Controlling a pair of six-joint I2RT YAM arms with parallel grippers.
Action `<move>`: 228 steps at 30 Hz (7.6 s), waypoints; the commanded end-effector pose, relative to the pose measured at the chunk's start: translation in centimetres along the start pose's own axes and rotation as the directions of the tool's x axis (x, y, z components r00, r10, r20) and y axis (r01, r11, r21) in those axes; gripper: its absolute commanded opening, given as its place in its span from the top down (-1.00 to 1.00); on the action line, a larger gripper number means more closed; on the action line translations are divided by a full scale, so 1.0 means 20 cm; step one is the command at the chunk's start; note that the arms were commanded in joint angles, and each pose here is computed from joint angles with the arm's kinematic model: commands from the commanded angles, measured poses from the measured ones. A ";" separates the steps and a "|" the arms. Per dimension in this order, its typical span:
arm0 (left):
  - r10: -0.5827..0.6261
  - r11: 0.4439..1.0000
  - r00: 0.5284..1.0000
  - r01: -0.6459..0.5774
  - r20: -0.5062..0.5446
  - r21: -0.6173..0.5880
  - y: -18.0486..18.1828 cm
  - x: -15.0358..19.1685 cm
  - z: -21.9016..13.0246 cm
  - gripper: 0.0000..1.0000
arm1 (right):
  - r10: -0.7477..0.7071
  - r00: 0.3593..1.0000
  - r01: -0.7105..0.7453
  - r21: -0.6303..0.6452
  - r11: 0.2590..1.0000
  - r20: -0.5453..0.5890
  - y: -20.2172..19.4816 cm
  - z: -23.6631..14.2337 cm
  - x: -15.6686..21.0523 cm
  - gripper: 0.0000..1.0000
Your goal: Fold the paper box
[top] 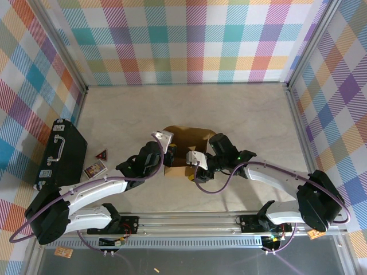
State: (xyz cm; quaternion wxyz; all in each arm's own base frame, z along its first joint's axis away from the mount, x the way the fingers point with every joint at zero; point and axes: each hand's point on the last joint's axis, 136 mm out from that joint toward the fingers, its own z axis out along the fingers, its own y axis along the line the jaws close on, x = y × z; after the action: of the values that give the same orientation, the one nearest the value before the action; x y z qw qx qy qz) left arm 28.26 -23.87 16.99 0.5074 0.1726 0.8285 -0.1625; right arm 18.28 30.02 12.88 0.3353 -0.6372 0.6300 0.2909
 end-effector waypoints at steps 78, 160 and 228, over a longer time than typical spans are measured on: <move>-0.366 0.922 0.926 0.374 0.095 -0.098 0.50 -0.12 -0.18 -0.66 | -0.329 0.944 0.323 0.138 0.936 0.028 0.10 -0.02 -0.01 -0.98; -0.518 0.830 0.813 0.553 -0.265 0.074 0.17 0.50 -0.09 -0.24 | 0.841 0.400 -0.888 0.380 0.257 0.364 -0.49 -0.16 0.17 0.15; -0.527 0.832 0.786 0.555 -0.323 -0.004 0.14 0.59 0.05 0.02 | 0.925 0.373 -0.612 0.769 0.183 0.077 -0.39 0.21 0.53 0.60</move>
State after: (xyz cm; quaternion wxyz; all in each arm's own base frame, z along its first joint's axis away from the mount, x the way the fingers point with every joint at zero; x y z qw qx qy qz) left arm 24.91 -19.58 5.07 0.2880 -0.0374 0.9079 -0.3022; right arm 26.85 27.44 2.68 0.2131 -0.0665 0.9733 0.0526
